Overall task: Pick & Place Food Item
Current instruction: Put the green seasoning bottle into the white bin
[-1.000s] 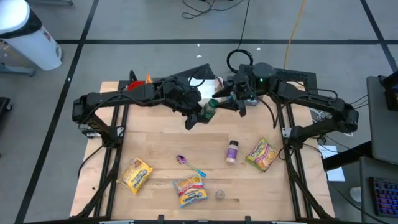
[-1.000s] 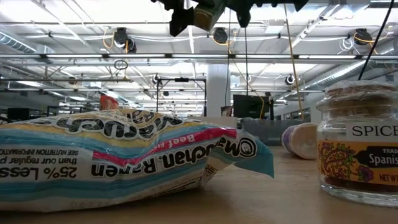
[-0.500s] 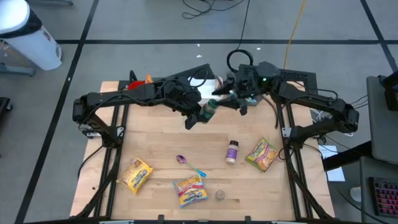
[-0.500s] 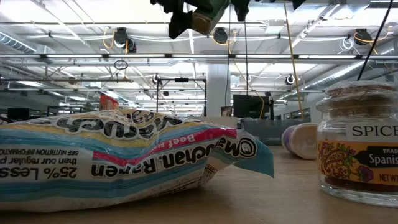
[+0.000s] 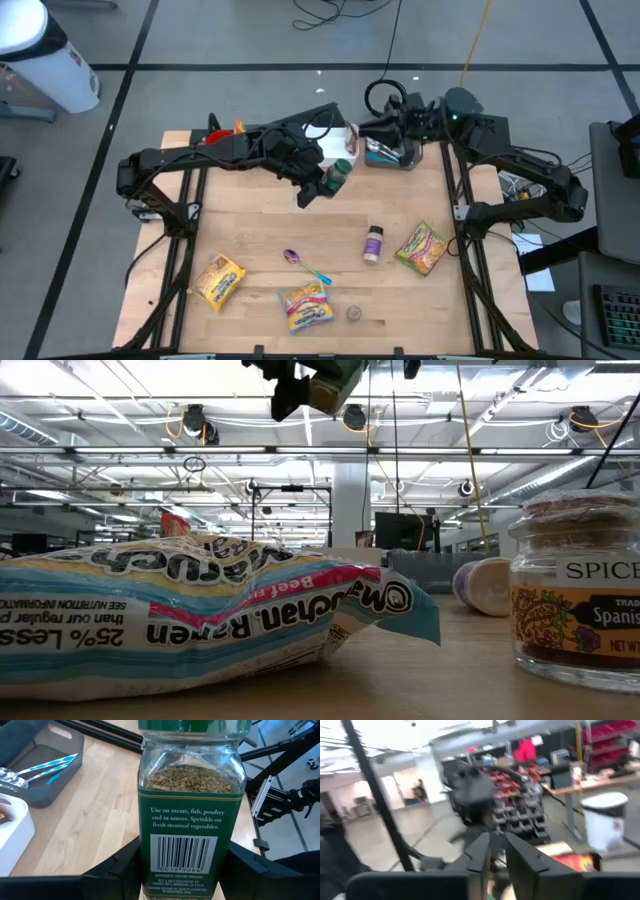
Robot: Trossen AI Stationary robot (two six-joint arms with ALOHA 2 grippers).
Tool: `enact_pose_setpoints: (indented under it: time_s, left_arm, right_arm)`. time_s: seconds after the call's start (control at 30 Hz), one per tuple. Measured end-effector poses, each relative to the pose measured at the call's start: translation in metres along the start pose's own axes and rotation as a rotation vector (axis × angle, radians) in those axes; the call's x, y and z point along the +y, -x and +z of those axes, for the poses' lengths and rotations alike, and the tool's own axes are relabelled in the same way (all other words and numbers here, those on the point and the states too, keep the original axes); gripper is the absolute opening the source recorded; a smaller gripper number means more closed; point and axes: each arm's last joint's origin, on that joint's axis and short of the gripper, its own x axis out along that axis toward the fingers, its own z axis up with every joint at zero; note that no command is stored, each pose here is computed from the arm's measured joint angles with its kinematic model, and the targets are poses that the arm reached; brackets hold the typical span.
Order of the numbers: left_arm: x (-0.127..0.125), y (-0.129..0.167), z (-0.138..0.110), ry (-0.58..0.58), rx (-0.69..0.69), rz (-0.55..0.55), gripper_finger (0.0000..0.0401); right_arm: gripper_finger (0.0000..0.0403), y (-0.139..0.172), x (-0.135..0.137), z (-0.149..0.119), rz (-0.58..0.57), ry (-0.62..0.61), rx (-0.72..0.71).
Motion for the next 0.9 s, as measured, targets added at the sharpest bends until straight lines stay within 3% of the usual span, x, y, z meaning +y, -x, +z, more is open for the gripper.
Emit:
enact_pose_setpoints:
  time_s: [0.17,0.3,0.57,0.73,0.9]
  left_arm:
    - [0.000,0.000,0.000,0.003,0.000,0.000,0.0216]
    - [0.000,0.000,0.000,-0.002,0.002,-0.006,0.0205]
    - [0.005,0.002,0.001,-0.010,-0.005,0.011,0.0205]
    - [0.009,0.003,0.002,-0.004,-0.010,0.020,0.0205]
    - [0.010,0.003,0.002,-0.002,-0.011,0.022,0.0205]
  right_arm:
    - [0.0008,-0.002,0.000,0.002,0.006,0.022,-0.032]
    - [0.0009,-0.003,-0.001,0.000,0.008,-0.005,-0.018]
    - [0.0119,-0.004,-0.003,-0.010,-0.014,-0.098,0.076]
    - [0.0191,-0.019,0.000,-0.029,0.014,-0.155,0.170]
    - [0.0237,-0.038,0.002,-0.048,0.052,-0.179,0.231]
